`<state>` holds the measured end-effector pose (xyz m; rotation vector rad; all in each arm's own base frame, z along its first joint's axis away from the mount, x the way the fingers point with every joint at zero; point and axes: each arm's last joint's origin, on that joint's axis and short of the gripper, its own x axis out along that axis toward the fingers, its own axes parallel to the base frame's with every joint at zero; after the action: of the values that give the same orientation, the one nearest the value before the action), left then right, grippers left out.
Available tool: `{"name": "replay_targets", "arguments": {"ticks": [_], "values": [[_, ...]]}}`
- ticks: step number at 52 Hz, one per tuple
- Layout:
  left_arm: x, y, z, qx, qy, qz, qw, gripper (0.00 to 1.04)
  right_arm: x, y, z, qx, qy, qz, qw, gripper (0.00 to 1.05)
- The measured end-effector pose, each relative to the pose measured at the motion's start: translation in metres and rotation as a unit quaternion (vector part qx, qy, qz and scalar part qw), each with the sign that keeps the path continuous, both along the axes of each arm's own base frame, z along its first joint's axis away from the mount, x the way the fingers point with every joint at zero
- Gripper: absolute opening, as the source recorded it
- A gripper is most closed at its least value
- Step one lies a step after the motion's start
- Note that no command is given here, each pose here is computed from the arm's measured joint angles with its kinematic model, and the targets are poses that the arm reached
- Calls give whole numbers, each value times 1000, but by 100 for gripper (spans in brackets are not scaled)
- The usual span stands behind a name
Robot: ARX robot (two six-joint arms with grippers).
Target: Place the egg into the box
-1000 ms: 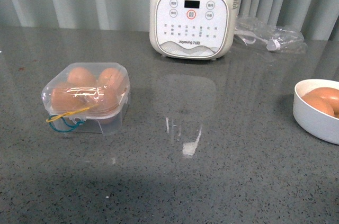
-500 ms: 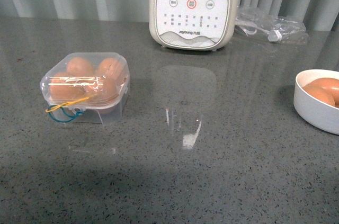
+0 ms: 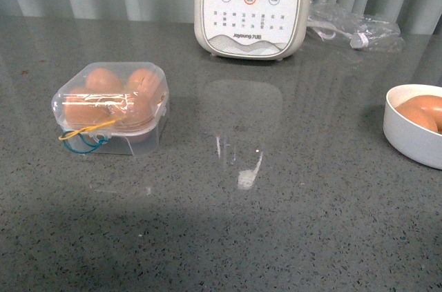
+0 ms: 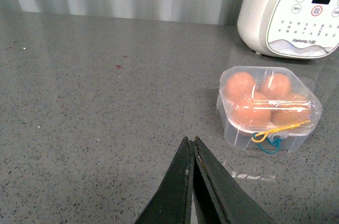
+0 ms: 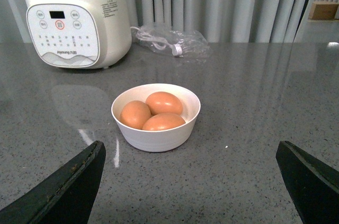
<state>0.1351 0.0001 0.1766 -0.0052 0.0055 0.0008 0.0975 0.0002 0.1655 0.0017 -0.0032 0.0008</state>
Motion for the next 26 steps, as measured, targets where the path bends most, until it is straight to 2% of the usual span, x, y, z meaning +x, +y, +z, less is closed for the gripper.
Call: {"name": "replay_targets", "arguments": {"ticks": [26], "values": [[-14,0,0,0,-18,0,1000,4,0,0,0,0,0,0,1000,98]]}}
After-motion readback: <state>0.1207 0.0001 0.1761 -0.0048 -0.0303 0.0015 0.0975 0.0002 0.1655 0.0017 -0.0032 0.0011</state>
